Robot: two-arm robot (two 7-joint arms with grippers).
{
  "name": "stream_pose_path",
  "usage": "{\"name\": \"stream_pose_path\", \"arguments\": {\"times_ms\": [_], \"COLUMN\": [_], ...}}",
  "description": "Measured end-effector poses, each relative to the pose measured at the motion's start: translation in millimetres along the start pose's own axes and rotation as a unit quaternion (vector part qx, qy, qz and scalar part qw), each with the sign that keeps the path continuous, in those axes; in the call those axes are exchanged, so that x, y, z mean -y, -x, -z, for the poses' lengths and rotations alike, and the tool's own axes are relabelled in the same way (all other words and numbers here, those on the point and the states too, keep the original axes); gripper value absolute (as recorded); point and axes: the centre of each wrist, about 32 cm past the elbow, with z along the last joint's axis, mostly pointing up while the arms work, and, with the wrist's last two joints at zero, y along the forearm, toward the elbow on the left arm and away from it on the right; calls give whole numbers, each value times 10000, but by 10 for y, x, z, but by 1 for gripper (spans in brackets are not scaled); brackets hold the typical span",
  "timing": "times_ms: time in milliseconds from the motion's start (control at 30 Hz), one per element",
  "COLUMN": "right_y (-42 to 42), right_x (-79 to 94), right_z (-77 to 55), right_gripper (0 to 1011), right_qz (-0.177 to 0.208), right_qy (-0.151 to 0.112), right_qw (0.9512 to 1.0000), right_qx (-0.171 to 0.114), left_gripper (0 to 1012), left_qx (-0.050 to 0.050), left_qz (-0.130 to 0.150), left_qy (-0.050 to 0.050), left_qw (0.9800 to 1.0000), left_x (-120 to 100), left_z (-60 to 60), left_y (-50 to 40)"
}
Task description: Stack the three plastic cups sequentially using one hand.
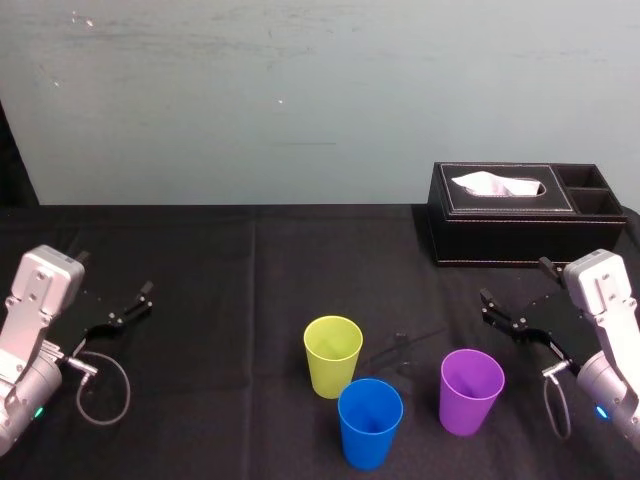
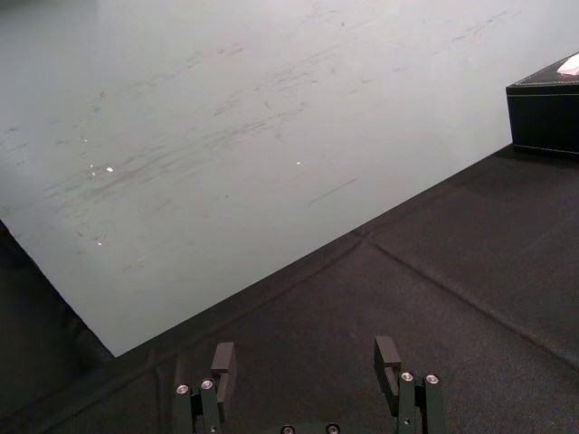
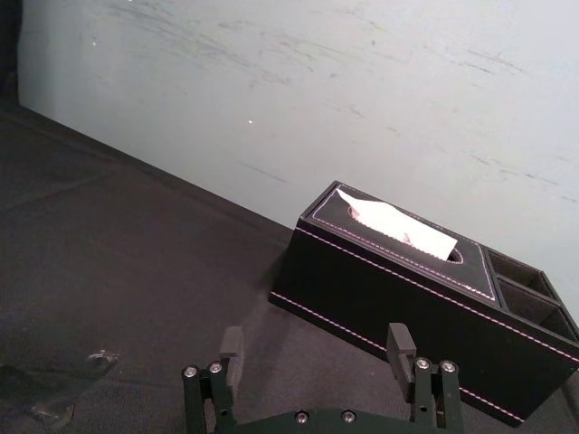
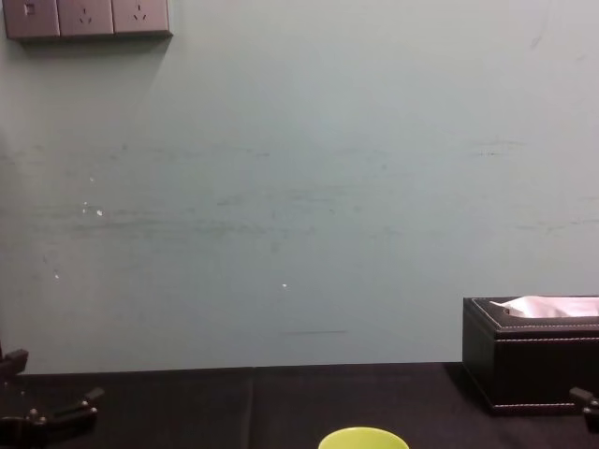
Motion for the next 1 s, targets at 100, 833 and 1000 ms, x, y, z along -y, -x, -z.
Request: {"name": "stream_pose_path", "arguments": {"times_ms": [100, 833, 1000], "right_y": [0, -84, -209], "right_x": [0, 172, 411], "right_z": [0, -122, -179], "right_gripper": [1003, 1003, 1003], "right_qz": [0, 65, -92], "right_qy": [1, -211, -115], "right_qw": [10000, 9994, 9982], "right_qx": [0, -265, -577], "left_gripper": [1000, 1000, 1000], "left_qx": [0, 0, 0], "left_qz": [0, 0, 0], "left_qy": [0, 0, 0], "left_qw": [10000, 10000, 10000], "left_x": [0, 0, 0], "left_z": [0, 0, 0], "left_y": [0, 0, 0]}}
